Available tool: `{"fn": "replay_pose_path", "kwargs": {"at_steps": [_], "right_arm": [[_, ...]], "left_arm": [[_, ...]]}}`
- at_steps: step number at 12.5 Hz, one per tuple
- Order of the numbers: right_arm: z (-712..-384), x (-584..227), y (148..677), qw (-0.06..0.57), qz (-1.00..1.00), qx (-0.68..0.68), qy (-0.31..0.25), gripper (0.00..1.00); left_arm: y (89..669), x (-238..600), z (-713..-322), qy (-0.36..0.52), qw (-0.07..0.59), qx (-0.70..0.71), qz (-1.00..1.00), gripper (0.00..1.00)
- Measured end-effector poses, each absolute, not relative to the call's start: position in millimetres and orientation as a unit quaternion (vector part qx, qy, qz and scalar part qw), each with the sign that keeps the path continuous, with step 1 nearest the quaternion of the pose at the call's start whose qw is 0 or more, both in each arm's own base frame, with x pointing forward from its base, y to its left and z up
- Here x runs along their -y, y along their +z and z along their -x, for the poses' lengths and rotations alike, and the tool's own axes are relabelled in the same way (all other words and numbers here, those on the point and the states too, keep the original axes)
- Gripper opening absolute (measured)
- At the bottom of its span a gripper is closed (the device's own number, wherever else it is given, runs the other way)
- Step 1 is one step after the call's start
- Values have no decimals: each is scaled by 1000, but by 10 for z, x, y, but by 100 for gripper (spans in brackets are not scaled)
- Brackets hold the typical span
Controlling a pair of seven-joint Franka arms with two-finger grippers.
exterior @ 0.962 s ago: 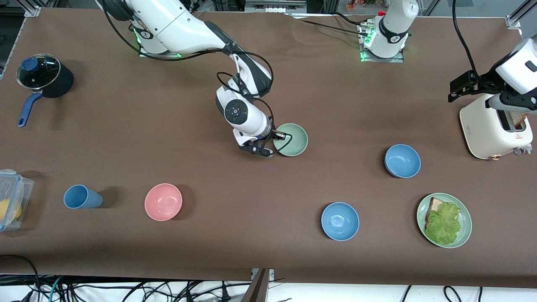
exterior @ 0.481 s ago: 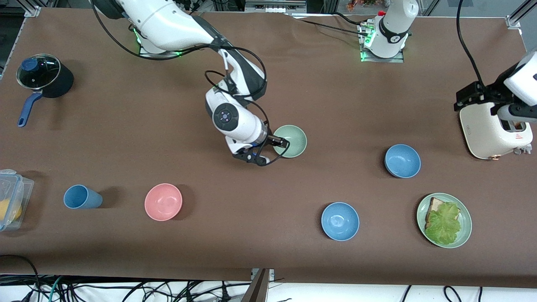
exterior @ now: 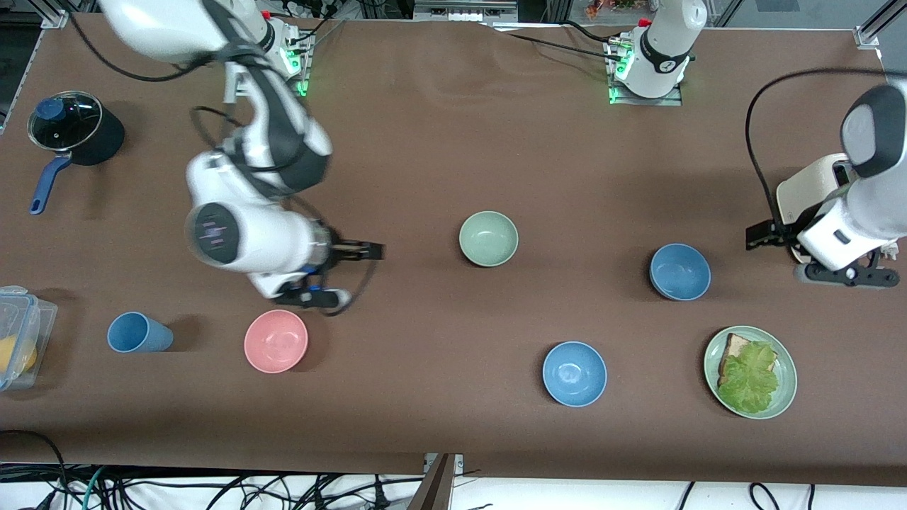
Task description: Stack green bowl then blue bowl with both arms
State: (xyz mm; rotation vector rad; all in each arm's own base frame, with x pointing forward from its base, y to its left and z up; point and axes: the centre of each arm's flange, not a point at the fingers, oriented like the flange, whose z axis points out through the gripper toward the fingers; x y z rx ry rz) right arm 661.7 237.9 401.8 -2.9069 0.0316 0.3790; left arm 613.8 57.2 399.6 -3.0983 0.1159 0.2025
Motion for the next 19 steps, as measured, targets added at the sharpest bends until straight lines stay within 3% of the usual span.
{"fn": "replay_pose_path", "kwargs": {"at_steps": [5,10,14,19], "right_arm": [[-6821,-543,4259,91,987,33,127,100],[-6787,202,4711,81,993,16,89,100],[-6580,586,5409,11,999,-5,47,100],[-6500,567,5647,-18,999,-1,31,100]], "left_arm": [[2971,-543,-5980,64,13,-42,997,100],[2253,-520,-5792,61,-6,-24,998,100],[2066,-526,-5815,51,-3,-23,998,96],[1969,-525,-5796,58,-4,-24,998,38]]}}
